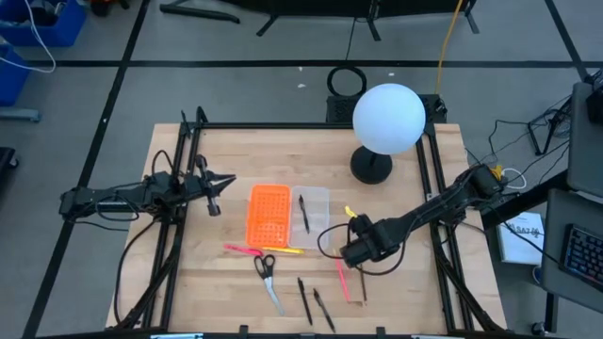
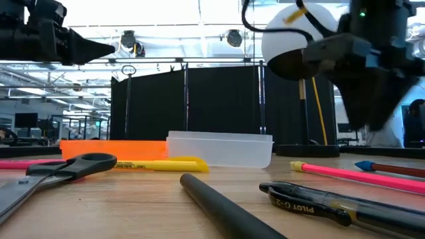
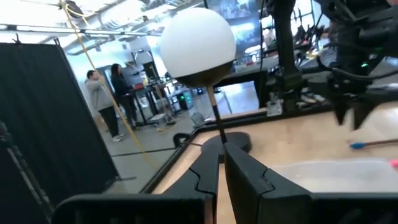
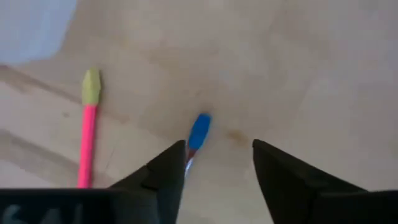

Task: Pick & place school supplies into a supply box
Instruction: Put the brown pencil into the supply box

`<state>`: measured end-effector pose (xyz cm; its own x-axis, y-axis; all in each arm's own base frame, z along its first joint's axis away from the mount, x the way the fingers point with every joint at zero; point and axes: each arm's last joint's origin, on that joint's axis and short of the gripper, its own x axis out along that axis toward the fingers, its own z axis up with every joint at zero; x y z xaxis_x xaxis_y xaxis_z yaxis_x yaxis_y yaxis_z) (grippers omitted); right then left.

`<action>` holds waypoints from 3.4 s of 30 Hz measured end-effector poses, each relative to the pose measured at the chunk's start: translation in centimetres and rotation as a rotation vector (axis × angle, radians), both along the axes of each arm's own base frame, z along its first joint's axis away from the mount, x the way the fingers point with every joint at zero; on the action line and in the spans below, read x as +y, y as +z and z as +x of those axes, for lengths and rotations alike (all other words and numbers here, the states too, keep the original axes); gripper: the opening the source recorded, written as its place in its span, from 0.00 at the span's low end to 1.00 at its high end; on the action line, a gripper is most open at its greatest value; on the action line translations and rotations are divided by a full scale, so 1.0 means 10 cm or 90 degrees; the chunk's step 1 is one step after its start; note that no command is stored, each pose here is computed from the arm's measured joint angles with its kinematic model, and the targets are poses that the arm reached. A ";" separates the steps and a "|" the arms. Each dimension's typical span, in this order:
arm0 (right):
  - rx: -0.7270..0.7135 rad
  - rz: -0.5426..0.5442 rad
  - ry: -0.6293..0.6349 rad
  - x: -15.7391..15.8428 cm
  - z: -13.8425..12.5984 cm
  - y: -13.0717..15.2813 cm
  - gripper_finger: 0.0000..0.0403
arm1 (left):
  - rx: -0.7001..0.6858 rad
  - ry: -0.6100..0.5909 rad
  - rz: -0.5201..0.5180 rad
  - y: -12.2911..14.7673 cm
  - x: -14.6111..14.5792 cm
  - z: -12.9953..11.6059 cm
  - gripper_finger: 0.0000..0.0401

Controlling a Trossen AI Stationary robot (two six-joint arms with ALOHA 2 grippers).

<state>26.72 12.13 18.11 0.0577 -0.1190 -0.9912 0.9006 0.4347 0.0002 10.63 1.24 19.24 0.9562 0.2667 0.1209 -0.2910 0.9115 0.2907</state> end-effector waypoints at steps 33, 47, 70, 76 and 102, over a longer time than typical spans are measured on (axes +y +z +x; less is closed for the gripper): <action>-0.044 0.025 -0.090 -0.12 0.05 -0.42 0.51 | 0.031 0.011 0.047 -0.03 0.00 0.00 0.09; -0.034 0.018 -0.072 -0.03 0.01 -0.44 0.40 | 0.045 0.008 0.022 -0.06 0.00 0.01 0.09; -0.057 0.086 -0.050 0.13 0.06 -0.50 0.37 | 0.053 0.009 0.034 -0.06 0.00 0.01 0.09; -0.046 0.058 -0.046 0.10 0.04 -0.51 0.37 | 0.053 0.009 0.034 -0.06 0.00 0.01 0.09; -0.043 0.017 -0.013 -0.03 0.10 -0.56 0.37 | 0.062 0.007 0.015 -0.09 0.00 0.01 0.09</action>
<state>27.69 11.79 12.50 0.1229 -0.0947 -0.9879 0.9070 0.4148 0.0731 10.70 1.27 18.38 0.9609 0.2749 0.0333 -0.2696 0.9012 0.3393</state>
